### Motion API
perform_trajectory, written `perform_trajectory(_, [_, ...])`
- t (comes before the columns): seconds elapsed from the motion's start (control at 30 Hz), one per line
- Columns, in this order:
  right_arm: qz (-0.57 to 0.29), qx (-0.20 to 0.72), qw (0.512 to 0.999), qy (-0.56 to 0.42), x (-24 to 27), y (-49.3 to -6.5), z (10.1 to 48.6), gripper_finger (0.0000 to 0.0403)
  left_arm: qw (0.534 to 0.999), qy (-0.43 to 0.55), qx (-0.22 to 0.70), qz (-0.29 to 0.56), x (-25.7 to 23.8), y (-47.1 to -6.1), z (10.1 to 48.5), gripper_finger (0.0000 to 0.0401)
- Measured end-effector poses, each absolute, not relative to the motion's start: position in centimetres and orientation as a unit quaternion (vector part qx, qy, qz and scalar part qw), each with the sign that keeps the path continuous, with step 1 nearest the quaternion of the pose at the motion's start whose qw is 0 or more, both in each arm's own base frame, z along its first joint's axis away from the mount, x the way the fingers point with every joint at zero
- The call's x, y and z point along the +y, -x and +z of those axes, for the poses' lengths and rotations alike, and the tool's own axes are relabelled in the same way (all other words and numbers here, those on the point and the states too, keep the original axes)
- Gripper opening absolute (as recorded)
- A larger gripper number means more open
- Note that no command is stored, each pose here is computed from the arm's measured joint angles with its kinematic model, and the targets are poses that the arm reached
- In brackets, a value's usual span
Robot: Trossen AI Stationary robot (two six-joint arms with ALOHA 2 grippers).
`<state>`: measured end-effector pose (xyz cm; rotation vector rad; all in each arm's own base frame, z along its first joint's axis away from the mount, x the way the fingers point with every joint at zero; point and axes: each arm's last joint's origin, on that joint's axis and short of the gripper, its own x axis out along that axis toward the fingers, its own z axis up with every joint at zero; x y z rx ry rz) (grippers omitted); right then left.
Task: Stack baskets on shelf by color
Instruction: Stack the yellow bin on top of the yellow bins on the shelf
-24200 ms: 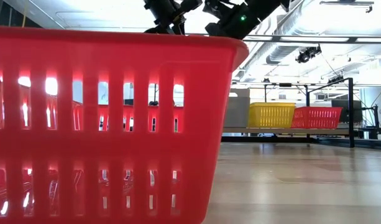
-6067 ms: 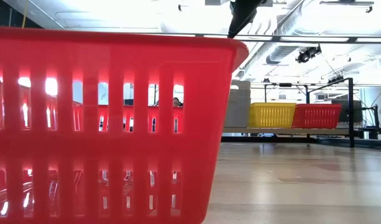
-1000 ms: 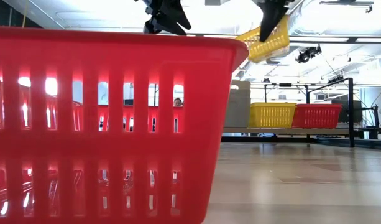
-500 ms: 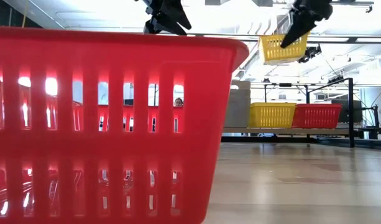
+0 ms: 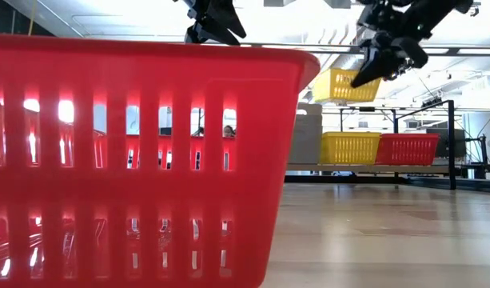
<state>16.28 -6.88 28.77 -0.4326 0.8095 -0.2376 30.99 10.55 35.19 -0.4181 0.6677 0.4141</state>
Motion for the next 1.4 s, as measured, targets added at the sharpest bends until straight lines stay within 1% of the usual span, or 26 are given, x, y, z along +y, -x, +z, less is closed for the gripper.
perform_trajectory(0.27, [-0.090, 0.407, 0.885, 0.206, -8.5, -15.5, 26.2, 0.0000, 0.902, 0.203, 0.323, 0.200, 10.5, -31.0, 35.2, 0.0113])
perform_trajectory(0.47, [-0.095, 0.389, 0.891, 0.212, -9.6, -15.4, 25.8, 0.0000, 0.901, 0.208, 0.322, 0.202, 10.5, -31.0, 35.2, 0.0113])
perform_trajectory(0.67, [-0.090, 0.408, 0.893, 0.164, -11.0, -15.6, 24.6, 0.0000, 0.901, 0.211, 0.321, 0.203, 10.5, -31.0, 35.2, 0.0113])
perform_trajectory(0.93, [-0.073, 0.430, 0.888, 0.146, -11.9, -16.7, 23.1, 0.0000, 0.900, 0.211, 0.322, 0.203, 10.5, -31.0, 35.2, 0.0113])
perform_trajectory(1.27, [-0.071, 0.443, 0.883, 0.140, -12.2, -17.0, 22.6, 0.0000, 0.900, 0.211, 0.322, 0.203, 10.5, -31.0, 35.2, 0.0113])
perform_trajectory(1.4, [-0.094, 0.454, 0.875, 0.141, -12.3, -17.0, 22.5, 0.0005, 0.900, 0.211, 0.322, 0.203, 10.5, -31.0, 35.2, 0.0113])
